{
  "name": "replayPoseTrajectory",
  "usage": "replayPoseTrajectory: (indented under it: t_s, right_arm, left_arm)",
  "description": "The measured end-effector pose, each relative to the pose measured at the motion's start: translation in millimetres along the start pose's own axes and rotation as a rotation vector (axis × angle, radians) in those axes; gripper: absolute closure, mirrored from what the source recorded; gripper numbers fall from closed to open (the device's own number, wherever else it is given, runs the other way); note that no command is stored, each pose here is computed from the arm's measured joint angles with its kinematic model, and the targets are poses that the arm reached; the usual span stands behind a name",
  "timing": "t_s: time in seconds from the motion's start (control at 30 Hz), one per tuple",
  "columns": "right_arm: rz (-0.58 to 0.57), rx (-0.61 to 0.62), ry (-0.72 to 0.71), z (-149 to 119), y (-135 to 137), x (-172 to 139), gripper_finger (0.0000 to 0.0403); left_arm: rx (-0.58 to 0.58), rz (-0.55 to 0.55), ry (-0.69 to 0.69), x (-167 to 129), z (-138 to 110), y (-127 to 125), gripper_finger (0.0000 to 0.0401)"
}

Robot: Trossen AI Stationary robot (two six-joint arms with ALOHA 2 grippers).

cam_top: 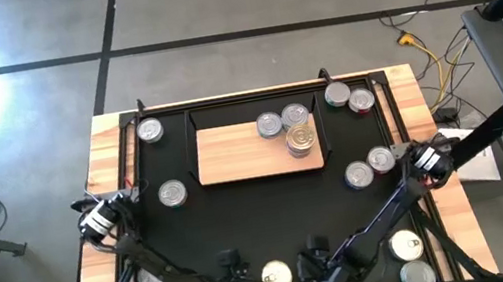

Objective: Stack canned seafood by type on shelf
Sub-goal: Put the middle left blue and orange tuna can on the shelf

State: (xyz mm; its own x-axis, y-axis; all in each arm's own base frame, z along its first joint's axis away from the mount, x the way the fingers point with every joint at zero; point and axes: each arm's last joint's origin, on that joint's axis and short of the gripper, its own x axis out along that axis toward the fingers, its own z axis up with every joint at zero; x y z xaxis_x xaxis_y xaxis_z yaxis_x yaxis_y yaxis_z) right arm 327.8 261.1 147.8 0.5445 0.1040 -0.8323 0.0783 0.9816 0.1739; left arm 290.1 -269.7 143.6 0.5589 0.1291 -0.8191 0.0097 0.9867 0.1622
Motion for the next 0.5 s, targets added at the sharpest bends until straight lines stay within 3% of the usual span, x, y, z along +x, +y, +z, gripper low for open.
replayPoseTrajectory:
  t_s: [0.13, 0.27, 0.5]
  right_arm:
    - [0.113, 0.016, 0.016, 3.6, 1.2, 18.8, 0.0340]
    - [0.146, 0.060, 0.022, 3.0, 2.0, 26.8, 0.0354]
    - [0.043, 0.191, -0.041, 11.7, -11.8, 29.8, 0.0370]
  left_arm:
    - [-0.008, -0.032, -0.013, 16.9, 4.4, 14.3, 0.0026]
    - [-0.031, -0.123, -0.049, 25.2, 13.7, 18.4, 0.0038]
    - [-0.037, -0.236, -0.067, 17.5, 19.3, 6.1, 0.0048]
